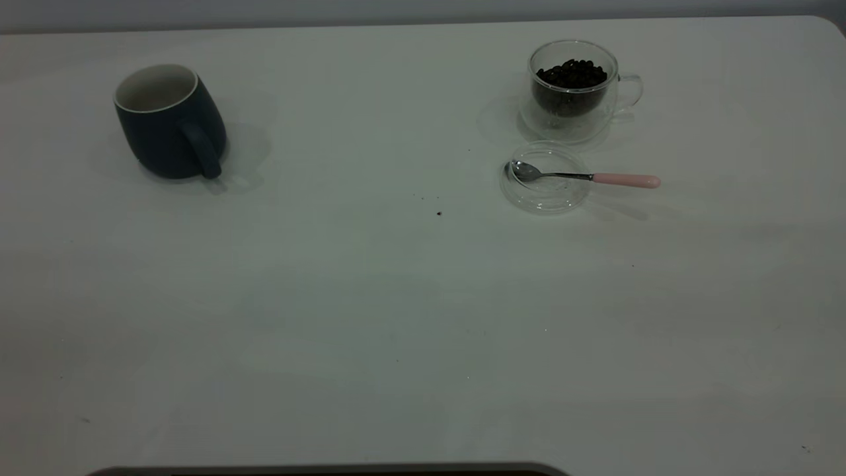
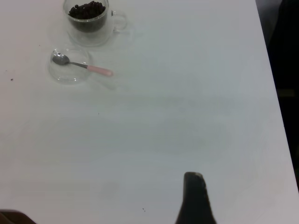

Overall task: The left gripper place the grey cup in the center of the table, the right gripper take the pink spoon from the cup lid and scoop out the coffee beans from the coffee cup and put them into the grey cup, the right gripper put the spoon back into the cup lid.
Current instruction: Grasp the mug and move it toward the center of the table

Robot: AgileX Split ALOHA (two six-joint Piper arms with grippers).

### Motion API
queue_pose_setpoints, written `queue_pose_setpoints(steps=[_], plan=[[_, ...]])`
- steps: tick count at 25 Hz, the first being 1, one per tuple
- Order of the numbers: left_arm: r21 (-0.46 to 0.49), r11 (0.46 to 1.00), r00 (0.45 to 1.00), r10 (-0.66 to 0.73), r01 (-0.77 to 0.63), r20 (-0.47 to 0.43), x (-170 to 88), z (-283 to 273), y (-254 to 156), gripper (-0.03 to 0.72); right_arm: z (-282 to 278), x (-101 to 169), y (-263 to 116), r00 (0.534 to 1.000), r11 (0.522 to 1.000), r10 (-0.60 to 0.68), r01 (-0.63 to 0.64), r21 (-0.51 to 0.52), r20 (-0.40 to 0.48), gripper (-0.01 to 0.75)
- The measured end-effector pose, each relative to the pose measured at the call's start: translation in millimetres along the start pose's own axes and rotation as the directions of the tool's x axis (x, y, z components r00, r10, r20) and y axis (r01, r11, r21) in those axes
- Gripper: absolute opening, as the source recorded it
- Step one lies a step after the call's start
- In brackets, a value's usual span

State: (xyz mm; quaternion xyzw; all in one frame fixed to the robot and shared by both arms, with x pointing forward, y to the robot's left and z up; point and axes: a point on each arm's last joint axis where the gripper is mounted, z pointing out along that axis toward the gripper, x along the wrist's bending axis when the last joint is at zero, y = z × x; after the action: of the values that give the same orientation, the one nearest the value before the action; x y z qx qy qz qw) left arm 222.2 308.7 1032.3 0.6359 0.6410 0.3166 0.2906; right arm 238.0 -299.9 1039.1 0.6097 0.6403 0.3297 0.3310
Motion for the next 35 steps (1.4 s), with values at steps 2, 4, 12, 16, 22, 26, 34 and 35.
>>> queue_pose_setpoints(steps=[2, 4, 12, 16, 22, 26, 34, 35], plan=[[0.000, 1.000, 1.000, 0.000, 0.000, 0.000, 0, 0, 0, 0.567, 0, 0, 0, 1.000, 1.000, 0.000, 0.000, 0.000, 0.000, 0.587], [0.000, 1.000, 1.000, 0.000, 0.000, 0.000, 0, 0, 0, 0.567, 0, 0, 0, 1.000, 1.000, 0.000, 0.000, 0.000, 0.000, 0.587], [0.000, 1.000, 1.000, 0.003, -0.003, 0.000, 0, 0, 0, 0.567, 0, 0, 0, 1.000, 1.000, 0.000, 0.000, -0.001, 0.000, 0.587], [0.000, 1.000, 1.000, 0.003, -0.003, 0.000, 0, 0, 0, 0.567, 0, 0, 0, 1.000, 1.000, 0.000, 0.000, -0.001, 0.000, 0.587], [0.000, 1.000, 1.000, 0.003, -0.003, 0.000, 0, 0, 0, 0.567, 0, 0, 0, 1.000, 1.000, 0.000, 0.000, -0.001, 0.000, 0.587], [0.000, 1.000, 1.000, 0.003, -0.003, 0.000, 0, 0, 0, 0.567, 0, 0, 0, 1.000, 1.000, 0.000, 0.000, -0.001, 0.000, 0.587], [0.009, 1.000, 0.998, -0.029, 0.029, 0.048, -4, -12, 30, 0.567, 0, 0, 0, 1.000, 1.000, 0.000, 0.000, -0.001, 0.000, 0.587], [0.015, 0.999, 0.998, -0.029, 0.028, 0.048, -4, -16, 42, 0.567, 0, 0, 0, 1.000, 1.000, 0.000, 0.000, -0.001, 0.000, 0.587]])
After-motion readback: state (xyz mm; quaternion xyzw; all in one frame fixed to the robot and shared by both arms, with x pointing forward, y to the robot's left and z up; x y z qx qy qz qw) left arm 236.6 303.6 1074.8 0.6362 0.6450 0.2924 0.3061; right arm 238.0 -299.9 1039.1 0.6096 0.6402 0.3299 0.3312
